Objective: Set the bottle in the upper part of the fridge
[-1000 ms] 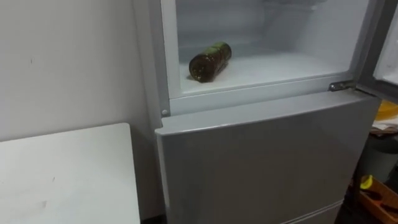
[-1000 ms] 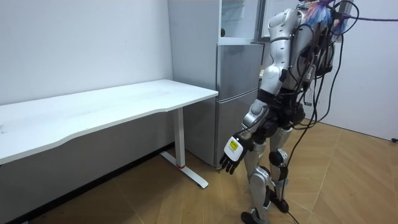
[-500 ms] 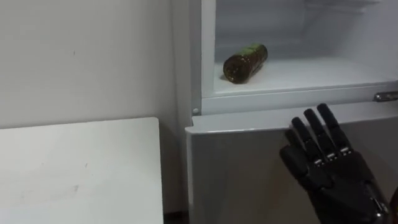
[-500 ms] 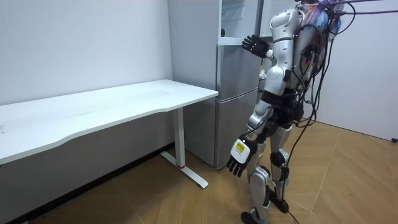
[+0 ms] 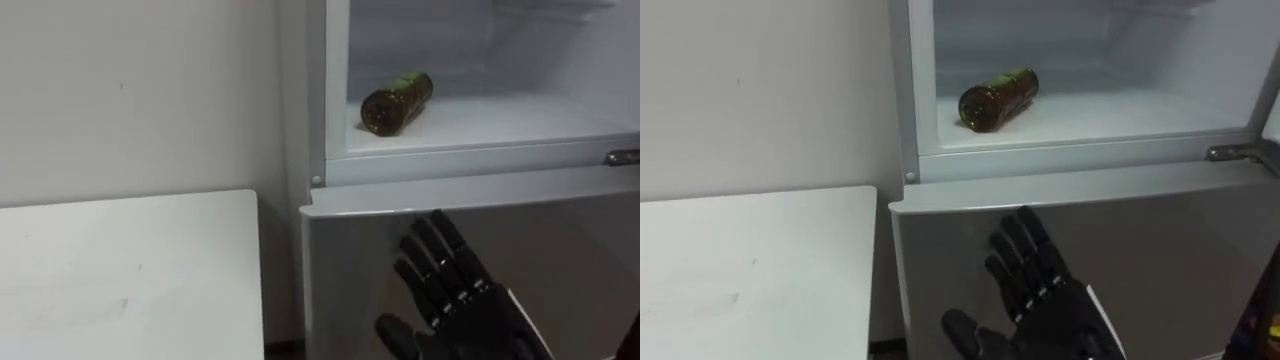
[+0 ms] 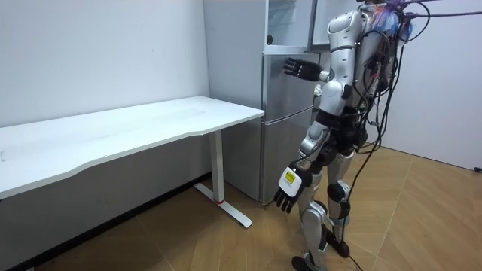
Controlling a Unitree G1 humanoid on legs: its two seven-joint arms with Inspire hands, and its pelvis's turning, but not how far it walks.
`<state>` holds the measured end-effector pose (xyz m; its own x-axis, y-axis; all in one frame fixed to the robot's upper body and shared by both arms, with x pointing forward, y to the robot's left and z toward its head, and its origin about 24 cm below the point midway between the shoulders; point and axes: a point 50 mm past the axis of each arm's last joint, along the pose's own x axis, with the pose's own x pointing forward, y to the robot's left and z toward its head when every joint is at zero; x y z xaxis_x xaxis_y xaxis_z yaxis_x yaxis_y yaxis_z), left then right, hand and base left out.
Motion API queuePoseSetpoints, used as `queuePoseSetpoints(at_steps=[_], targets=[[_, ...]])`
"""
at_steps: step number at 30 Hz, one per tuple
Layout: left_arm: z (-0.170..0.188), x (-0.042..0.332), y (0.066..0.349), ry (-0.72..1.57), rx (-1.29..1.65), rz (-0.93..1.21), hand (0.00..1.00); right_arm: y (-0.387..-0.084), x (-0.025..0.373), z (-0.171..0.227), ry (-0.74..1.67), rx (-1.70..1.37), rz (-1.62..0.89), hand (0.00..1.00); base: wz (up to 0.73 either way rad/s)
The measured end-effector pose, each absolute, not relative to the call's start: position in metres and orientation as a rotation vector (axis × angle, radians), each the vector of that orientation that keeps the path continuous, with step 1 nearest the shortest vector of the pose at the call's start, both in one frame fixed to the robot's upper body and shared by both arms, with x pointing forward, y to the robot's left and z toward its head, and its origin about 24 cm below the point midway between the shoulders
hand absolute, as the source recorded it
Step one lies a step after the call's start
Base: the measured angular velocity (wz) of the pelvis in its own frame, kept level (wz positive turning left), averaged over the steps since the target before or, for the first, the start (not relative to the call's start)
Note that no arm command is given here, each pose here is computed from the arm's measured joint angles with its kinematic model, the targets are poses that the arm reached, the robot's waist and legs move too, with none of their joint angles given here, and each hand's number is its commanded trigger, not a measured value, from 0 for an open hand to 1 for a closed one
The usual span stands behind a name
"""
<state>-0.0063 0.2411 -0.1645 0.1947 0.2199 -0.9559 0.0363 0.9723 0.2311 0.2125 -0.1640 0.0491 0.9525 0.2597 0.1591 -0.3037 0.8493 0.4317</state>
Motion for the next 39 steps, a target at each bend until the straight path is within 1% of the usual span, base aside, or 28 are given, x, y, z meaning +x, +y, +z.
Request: queuePoseSetpoints(at_steps=[2, 6, 9, 10, 13, 18, 23, 27, 31, 36, 39], targets=[[-0.165, -0.007, 0.240, 1.374, 0.234, 0.132, 0.00, -0.168, 0.204, 0.030, -0.003, 0.409, 0.257, 0.00, 0.00], [-0.165, -0.013, 0.239, 1.389, 0.236, 0.141, 0.00, -0.175, 0.194, 0.015, 0.076, 0.353, 0.188, 0.00, -0.03], [-0.164, -0.015, 0.240, 1.391, 0.245, 0.162, 0.00, -0.194, 0.188, -0.002, 0.146, 0.331, 0.062, 0.00, 0.00], [-0.164, -0.015, 0.241, 1.389, 0.246, 0.170, 0.00, -0.205, 0.184, -0.008, 0.173, 0.329, -0.013, 0.00, 0.00], [-0.163, -0.015, 0.242, 1.374, 0.245, 0.182, 0.00, -0.223, 0.176, -0.016, 0.194, 0.339, -0.152, 0.00, 0.00], [-0.161, -0.008, 0.248, 1.318, 0.224, 0.227, 0.00, -0.245, 0.169, -0.014, 0.182, 0.315, -0.335, 0.00, 0.00], [-0.160, -0.012, 0.250, 1.321, 0.203, 0.243, 0.00, -0.265, 0.168, -0.001, 0.122, 0.282, -0.529, 0.00, -0.02], [-0.159, -0.018, 0.251, 1.333, 0.195, 0.259, 0.00, -0.276, 0.171, 0.027, 0.008, 0.236, -0.629, 0.00, 0.00], [-0.157, -0.026, 0.256, 1.345, 0.178, 0.311, 0.00, -0.298, 0.170, 0.060, -0.133, 0.183, -0.763, 0.00, 0.00], [-0.157, -0.030, 0.258, 1.352, 0.180, 0.322, 0.00, -0.304, 0.167, 0.096, -0.310, 0.119, -0.857, 0.00, 0.00], [-0.156, -0.028, 0.259, 1.331, 0.182, 0.324, 0.00, -0.304, 0.170, 0.107, -0.377, 0.135, -0.884, 0.00, 0.00]])
